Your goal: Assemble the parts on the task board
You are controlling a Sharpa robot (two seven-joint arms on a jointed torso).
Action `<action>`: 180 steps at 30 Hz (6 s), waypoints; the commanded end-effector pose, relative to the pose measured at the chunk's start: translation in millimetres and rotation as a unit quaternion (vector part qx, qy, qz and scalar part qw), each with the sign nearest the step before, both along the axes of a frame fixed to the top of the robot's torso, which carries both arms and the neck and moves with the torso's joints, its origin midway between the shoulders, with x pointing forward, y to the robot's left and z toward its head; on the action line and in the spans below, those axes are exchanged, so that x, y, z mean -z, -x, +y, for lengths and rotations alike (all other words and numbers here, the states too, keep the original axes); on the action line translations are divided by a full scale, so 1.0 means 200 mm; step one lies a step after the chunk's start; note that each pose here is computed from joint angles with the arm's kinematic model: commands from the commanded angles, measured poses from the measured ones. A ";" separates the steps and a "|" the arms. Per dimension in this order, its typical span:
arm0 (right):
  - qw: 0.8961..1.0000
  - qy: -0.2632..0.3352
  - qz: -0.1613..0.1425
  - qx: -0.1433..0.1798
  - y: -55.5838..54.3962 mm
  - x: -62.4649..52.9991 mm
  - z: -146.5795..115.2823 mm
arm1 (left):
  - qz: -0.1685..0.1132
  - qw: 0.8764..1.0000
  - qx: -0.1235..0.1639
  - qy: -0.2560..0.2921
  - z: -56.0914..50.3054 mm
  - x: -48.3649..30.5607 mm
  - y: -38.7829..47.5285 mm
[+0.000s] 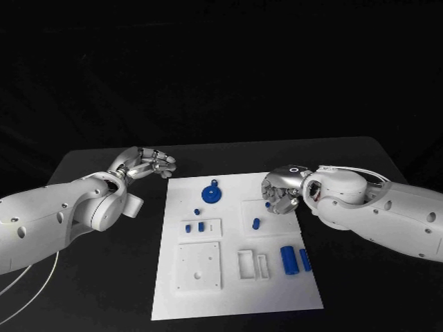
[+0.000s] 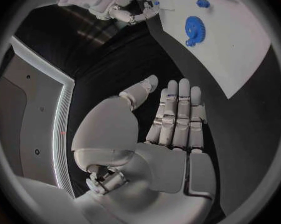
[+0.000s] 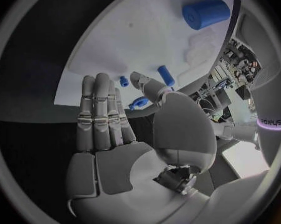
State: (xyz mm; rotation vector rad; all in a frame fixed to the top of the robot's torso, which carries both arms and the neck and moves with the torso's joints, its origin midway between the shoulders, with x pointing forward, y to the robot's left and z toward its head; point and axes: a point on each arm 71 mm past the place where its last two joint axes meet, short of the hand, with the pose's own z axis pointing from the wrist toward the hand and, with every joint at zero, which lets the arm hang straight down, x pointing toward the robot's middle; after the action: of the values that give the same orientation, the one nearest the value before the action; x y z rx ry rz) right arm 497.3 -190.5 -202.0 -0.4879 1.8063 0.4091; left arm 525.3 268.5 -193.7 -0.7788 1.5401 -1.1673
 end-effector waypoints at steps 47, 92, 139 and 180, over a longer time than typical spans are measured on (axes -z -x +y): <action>0.997 0.066 -0.016 -0.020 0.07 0.15 0.05 | 0.013 1.000 0.004 0.012 0.00 0.005 0.000; 1.000 0.013 -0.019 0.000 -0.02 -0.05 0.03 | 0.016 1.000 0.009 0.013 -0.02 0.009 -0.001; 0.983 -0.090 -0.032 -0.155 0.35 0.00 0.57 | 0.005 1.000 0.022 0.009 -0.11 0.002 -0.008; 0.980 -0.080 -0.007 -0.182 0.48 0.20 0.67 | 0.009 0.999 0.030 0.011 -0.15 0.005 -0.009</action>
State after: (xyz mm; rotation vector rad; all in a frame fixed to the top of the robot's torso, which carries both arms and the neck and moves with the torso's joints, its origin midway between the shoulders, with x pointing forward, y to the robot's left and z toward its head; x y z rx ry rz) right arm 402.3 -58.1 -242.2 -0.6954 1.6678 0.8050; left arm 527.4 241.6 -196.0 -0.7764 1.5784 -1.2139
